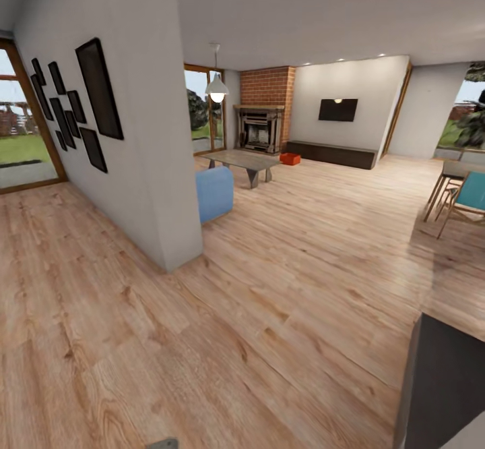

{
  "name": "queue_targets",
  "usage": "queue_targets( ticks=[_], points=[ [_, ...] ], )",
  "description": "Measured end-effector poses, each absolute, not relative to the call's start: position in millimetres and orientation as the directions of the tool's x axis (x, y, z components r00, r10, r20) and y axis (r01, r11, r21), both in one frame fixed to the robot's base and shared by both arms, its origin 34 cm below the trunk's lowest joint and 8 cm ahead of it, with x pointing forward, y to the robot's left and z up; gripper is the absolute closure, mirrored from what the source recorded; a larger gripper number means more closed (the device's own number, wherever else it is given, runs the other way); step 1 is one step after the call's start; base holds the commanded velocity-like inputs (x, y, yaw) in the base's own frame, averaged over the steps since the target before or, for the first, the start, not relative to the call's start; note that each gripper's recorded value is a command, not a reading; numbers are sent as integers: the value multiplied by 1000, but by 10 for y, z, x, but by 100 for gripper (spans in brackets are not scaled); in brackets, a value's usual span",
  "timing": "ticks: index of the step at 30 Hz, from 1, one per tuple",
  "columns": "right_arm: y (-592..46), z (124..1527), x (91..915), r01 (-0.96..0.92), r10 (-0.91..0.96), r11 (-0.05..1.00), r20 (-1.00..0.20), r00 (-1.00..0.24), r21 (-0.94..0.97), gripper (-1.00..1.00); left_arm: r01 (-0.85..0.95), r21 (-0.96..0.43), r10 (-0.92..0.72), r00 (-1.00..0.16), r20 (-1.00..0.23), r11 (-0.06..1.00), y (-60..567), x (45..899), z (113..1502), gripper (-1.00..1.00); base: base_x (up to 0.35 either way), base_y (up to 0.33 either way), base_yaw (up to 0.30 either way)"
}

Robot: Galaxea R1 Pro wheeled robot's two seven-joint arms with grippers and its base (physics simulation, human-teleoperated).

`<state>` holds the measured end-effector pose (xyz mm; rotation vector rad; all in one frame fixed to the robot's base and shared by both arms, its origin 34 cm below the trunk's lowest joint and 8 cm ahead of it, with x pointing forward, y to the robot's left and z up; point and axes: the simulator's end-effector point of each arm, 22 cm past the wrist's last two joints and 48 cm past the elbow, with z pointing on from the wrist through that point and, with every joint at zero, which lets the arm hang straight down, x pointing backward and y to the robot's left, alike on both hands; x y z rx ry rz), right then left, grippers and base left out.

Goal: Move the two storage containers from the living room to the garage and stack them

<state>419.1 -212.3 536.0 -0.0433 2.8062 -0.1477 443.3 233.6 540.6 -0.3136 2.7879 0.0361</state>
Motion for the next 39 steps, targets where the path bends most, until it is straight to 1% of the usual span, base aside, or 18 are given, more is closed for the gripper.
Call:
queue_targets(
  ticks=[39],
  points=[
    [-2135,5359,4192,-13,-48,994,-323,-945,-109,-100,-222,-8,-212,-920,-330,975,2369,4430,5404,-100,338,0,0]
  ],
)
